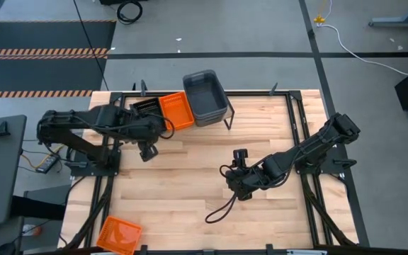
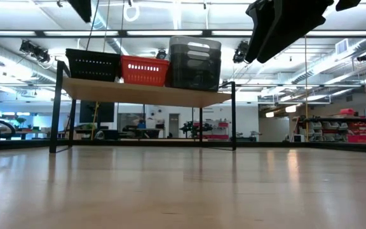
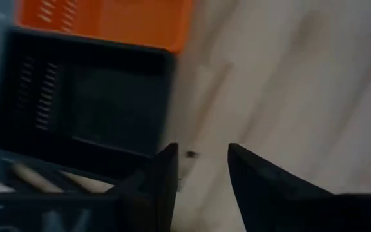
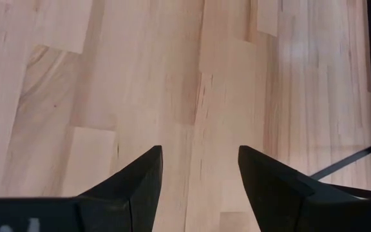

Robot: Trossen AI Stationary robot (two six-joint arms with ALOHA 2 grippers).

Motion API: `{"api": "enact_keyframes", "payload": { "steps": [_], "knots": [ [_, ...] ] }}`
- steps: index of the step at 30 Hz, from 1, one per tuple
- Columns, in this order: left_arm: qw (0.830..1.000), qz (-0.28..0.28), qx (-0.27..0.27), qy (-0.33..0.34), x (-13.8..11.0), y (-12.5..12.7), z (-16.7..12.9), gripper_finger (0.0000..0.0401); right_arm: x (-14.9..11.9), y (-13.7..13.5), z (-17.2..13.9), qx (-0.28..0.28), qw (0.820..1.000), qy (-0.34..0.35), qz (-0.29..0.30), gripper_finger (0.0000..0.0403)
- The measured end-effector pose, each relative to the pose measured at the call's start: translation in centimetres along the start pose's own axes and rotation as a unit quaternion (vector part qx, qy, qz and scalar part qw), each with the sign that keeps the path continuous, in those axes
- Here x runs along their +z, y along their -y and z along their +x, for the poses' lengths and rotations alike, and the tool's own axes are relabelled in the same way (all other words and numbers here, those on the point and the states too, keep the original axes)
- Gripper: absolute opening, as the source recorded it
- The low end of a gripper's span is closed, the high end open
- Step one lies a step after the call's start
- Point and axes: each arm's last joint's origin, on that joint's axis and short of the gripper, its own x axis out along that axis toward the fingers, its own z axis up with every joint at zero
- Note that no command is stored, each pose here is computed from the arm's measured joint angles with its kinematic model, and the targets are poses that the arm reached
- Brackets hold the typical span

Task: Stack baskets on shelf by color
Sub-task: Stack the orange bin on top of the other orange bin on the shelf

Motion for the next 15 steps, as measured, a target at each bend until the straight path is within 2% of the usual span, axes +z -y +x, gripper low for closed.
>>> {"api": "enact_keyframes", "payload": {
  "steps": [4,15],
  "knots": [
    [0.998,-0.034,-0.051,-0.021,-1.0,1.7,-0.8,0.0139,0.0,0.0,0.0,0.006,1.0,-0.001,0.0,0.021],
    [0.985,-0.095,-0.062,-0.126,-4.0,9.8,0.5,0.0139,0.0,-0.1,0.0,0.009,1.0,-0.001,-0.003,0.021]
  ]
}}
